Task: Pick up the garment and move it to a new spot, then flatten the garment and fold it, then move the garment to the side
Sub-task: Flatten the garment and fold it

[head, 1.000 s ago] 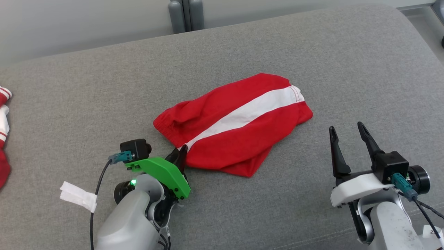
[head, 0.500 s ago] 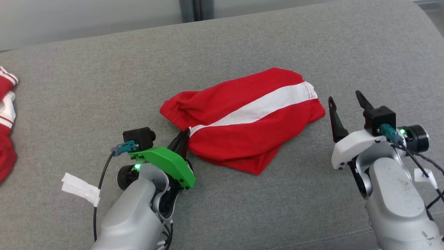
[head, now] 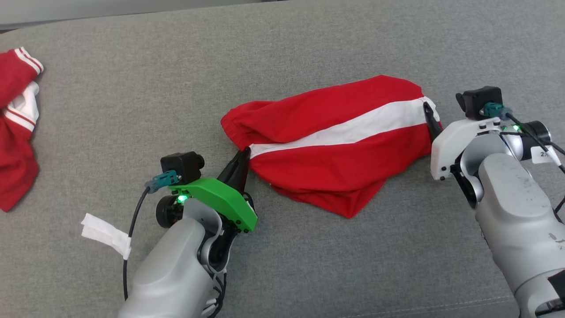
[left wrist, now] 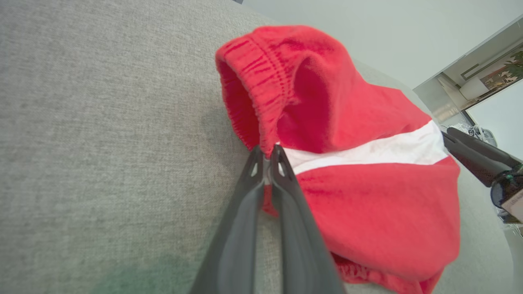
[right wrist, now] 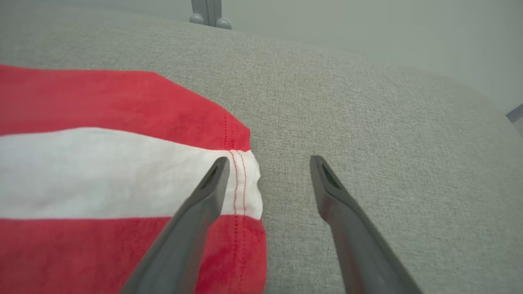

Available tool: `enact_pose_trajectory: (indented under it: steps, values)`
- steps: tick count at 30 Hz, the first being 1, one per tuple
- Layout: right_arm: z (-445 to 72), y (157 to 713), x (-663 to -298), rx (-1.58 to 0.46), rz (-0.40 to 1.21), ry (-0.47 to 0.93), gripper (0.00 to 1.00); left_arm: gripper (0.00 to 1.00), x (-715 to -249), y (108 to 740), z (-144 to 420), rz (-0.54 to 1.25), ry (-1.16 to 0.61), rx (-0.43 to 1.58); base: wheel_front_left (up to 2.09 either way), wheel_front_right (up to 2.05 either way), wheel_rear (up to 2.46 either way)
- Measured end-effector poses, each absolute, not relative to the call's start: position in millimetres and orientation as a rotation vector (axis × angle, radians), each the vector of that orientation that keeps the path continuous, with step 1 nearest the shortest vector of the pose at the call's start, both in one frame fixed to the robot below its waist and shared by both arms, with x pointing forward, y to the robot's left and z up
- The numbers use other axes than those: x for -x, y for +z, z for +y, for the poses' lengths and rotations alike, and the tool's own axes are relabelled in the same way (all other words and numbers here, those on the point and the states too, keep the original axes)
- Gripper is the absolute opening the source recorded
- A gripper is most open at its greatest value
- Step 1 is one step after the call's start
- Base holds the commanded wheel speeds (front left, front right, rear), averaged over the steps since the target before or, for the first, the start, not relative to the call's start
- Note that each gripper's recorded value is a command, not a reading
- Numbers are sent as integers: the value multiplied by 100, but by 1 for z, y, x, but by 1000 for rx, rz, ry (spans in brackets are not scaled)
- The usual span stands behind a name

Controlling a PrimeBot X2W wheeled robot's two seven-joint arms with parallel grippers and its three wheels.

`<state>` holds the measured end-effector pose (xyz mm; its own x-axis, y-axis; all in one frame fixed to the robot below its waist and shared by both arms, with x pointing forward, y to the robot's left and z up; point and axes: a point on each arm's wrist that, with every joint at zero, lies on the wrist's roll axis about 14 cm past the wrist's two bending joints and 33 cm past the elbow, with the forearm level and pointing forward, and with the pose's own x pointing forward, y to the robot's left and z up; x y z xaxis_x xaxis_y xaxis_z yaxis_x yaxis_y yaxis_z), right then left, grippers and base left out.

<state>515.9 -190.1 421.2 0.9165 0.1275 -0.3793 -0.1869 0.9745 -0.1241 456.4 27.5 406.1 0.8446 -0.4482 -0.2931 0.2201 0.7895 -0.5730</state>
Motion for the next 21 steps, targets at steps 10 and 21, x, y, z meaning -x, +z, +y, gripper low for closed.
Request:
enact_pose_trajectory:
  steps: [10,21]
  values:
    - [-158,386,-517,135,514,239,42,0,-457,400,31,445,-358,556,0,0,0]
    - [-157,395,-517,190,469,270,35,0,-460,405,29,433,-370,546,0,0,0]
